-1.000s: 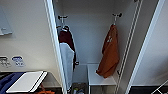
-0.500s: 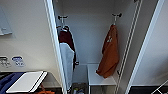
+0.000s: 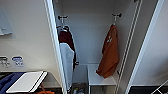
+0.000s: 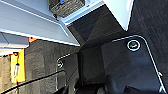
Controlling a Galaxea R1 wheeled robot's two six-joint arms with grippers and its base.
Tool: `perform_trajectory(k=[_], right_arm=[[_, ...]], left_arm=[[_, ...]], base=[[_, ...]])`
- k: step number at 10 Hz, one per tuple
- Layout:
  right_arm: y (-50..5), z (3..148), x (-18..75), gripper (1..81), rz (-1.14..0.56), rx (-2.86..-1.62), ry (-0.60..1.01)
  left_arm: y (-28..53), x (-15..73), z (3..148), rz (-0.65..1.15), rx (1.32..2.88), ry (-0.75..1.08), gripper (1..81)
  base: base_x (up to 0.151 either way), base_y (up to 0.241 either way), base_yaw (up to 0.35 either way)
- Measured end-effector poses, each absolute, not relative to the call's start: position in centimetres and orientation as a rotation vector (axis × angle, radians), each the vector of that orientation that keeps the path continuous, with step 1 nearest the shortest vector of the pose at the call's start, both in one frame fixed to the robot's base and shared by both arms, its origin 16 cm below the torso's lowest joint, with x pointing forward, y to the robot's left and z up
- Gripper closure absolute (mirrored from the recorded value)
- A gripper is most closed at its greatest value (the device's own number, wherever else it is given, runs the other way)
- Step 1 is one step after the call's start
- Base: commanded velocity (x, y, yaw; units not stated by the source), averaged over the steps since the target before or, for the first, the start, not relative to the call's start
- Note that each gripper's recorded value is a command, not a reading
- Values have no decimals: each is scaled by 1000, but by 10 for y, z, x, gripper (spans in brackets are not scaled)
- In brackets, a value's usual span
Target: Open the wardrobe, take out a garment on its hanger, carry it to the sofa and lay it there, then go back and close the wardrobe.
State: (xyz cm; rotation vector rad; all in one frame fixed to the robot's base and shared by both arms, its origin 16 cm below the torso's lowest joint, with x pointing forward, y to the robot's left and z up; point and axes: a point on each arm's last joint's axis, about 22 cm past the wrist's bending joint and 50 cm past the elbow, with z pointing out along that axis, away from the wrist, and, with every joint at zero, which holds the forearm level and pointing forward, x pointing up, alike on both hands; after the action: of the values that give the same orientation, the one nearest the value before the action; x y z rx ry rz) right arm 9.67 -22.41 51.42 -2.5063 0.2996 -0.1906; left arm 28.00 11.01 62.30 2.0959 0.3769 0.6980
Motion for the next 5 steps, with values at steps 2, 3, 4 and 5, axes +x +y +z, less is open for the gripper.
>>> perform_trajectory(k=[2, 3, 4, 5], right_arm=[[-214, 512, 92, 10, -181, -2496, 304], [-213, 512, 94, 10, -185, -2495, 305], [-213, 512, 94, 10, -185, -2495, 304], [-211, 515, 94, 10, -183, -2487, 303]], left_arm=[[113, 302, 621, 755, 2048, 569, 10], [129, 314, 620, 803, 2026, 685, 10], [153, 326, 616, 866, 2009, 805, 10], [170, 332, 609, 906, 2011, 873, 10]], base=[[0, 0, 0], [0, 0, 0], [0, 0, 0], [0, 0, 0]])
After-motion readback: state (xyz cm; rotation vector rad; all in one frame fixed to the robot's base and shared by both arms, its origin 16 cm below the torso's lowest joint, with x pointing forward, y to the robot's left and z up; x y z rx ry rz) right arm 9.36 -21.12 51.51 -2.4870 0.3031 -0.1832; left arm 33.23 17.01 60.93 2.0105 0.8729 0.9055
